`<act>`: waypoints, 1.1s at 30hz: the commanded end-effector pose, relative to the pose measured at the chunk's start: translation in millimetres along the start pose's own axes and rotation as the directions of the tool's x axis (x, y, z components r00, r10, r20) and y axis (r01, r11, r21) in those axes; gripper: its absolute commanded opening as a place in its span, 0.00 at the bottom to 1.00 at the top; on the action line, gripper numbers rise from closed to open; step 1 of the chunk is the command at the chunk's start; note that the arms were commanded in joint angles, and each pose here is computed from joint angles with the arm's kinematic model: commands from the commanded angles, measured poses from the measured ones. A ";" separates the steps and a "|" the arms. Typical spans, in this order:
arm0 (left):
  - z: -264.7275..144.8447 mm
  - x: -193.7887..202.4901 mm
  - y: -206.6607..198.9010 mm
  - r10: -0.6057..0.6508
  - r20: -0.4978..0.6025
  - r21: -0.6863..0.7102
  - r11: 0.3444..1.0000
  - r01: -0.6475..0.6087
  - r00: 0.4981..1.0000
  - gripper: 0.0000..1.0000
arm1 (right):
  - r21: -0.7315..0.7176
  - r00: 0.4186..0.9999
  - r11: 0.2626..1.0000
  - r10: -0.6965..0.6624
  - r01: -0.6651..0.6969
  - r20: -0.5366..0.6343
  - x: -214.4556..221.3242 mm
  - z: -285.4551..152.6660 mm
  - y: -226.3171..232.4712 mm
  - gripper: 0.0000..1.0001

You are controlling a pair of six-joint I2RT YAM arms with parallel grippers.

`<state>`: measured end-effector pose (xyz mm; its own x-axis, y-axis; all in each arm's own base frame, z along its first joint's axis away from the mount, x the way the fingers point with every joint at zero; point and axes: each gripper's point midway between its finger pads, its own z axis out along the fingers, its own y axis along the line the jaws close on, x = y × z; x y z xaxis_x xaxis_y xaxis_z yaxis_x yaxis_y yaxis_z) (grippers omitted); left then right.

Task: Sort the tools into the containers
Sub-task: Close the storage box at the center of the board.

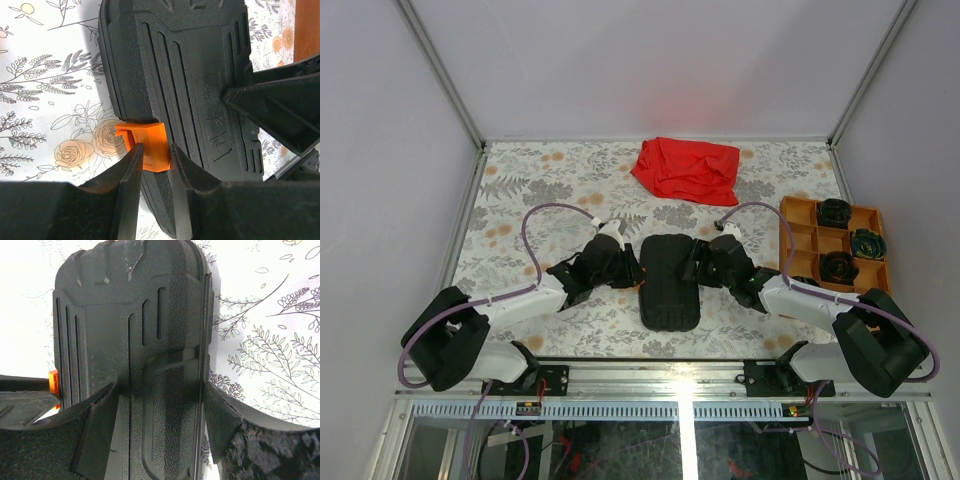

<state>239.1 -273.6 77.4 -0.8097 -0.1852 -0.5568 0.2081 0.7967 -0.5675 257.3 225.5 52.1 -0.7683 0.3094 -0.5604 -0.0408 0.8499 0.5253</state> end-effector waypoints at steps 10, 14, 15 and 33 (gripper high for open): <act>1.5 0.3 -58.2 0.000 -0.025 0.212 0.977 0.006 1.000 0.27 | 0.130 0.989 0.990 -0.044 0.062 -0.139 40.7 -1.2 -41.2 0.64; 0.9 0.0 -49.7 -0.008 -0.016 0.171 0.985 0.010 1.000 0.27 | 0.127 0.989 0.990 -0.043 0.061 -0.139 40.6 -0.3 -40.1 0.64; 0.3 0.4 -47.4 -0.010 -0.013 0.162 0.987 0.012 1.000 0.27 | 0.127 0.990 0.990 -0.043 0.061 -0.138 40.0 0.1 -40.0 0.64; -2.0 4.9 -32.1 -0.036 0.002 0.117 0.992 0.035 0.999 0.42 | 0.129 0.988 0.990 -0.044 0.064 -0.148 42.9 0.3 -41.4 0.64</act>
<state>236.9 -279.9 81.1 -0.8097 -0.2148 -0.5462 0.1924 0.7821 -0.5927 258.3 224.5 51.6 -0.7661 0.3116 -0.5622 -0.0373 0.8516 0.5228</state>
